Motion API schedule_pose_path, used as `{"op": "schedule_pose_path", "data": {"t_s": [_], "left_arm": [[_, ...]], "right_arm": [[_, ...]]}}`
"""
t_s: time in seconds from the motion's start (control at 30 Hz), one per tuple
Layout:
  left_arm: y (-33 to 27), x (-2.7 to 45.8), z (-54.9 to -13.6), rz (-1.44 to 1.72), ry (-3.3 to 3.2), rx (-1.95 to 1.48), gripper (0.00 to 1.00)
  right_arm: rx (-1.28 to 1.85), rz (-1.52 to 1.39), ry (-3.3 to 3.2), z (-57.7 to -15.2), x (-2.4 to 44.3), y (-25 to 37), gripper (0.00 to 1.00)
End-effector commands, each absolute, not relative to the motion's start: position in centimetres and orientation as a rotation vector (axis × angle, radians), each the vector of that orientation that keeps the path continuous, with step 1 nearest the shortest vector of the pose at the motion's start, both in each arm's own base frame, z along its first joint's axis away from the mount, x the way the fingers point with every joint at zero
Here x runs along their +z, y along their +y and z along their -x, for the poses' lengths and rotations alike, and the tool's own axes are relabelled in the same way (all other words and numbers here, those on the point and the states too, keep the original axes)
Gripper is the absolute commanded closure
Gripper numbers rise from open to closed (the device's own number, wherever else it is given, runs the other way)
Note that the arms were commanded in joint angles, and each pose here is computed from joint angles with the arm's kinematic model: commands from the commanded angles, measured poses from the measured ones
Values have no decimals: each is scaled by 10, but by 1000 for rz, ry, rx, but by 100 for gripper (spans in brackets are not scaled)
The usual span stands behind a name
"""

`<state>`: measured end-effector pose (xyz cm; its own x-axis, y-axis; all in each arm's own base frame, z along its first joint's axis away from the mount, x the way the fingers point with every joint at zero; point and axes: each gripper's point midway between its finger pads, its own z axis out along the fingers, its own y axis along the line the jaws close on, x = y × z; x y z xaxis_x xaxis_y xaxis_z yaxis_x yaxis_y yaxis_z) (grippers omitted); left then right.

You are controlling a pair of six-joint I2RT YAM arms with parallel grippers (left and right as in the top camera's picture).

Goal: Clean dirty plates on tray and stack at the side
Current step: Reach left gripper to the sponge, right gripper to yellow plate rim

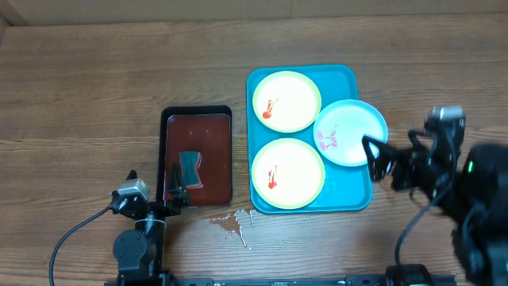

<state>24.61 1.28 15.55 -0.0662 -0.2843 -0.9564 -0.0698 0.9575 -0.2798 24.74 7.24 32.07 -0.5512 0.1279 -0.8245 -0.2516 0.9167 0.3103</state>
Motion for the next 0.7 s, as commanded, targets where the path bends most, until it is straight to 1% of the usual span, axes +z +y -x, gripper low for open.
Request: {"op": "schedule_pose_path", "data": {"t_s": [0.0,0.07,0.17,0.2,0.27,0.4,0.47,0.5,0.53,0.57,0.67], "left_arm": [[9,155,-246,263,1637,-202,0],[2,155,-246,292,1633,-290,0],[-8,169,-247,309,1579,-413,0],[-30,183,-243,217,1560,-531,0],[-45,196,-237,134,1555,-600,0],[-43,227,-227,118,1596,-540,0],[-29,242,-223,188,1652,-461,0],[-24,250,-221,211,1690,-426,0],[-21,259,-220,229,1746,-400,0],[-21,265,-220,232,1787,-395,0],[-22,277,-224,277,1970,-399,0]], "right_arm": [[592,142,2104,-259,348,88,0],[658,171,2125,-261,347,97,0],[721,195,2146,-262,343,105,0],[723,183,2181,-260,335,105,0],[713,160,2227,-258,326,102,0],[648,-41,2381,-257,296,85,1],[636,-95,2458,-254,278,82,6],[638,-107,2496,-252,268,82,9],[640,-115,2538,-251,257,83,15],[642,-117,2561,-250,250,84,18],[658,-99,2658,-246,220,94,20]]}}
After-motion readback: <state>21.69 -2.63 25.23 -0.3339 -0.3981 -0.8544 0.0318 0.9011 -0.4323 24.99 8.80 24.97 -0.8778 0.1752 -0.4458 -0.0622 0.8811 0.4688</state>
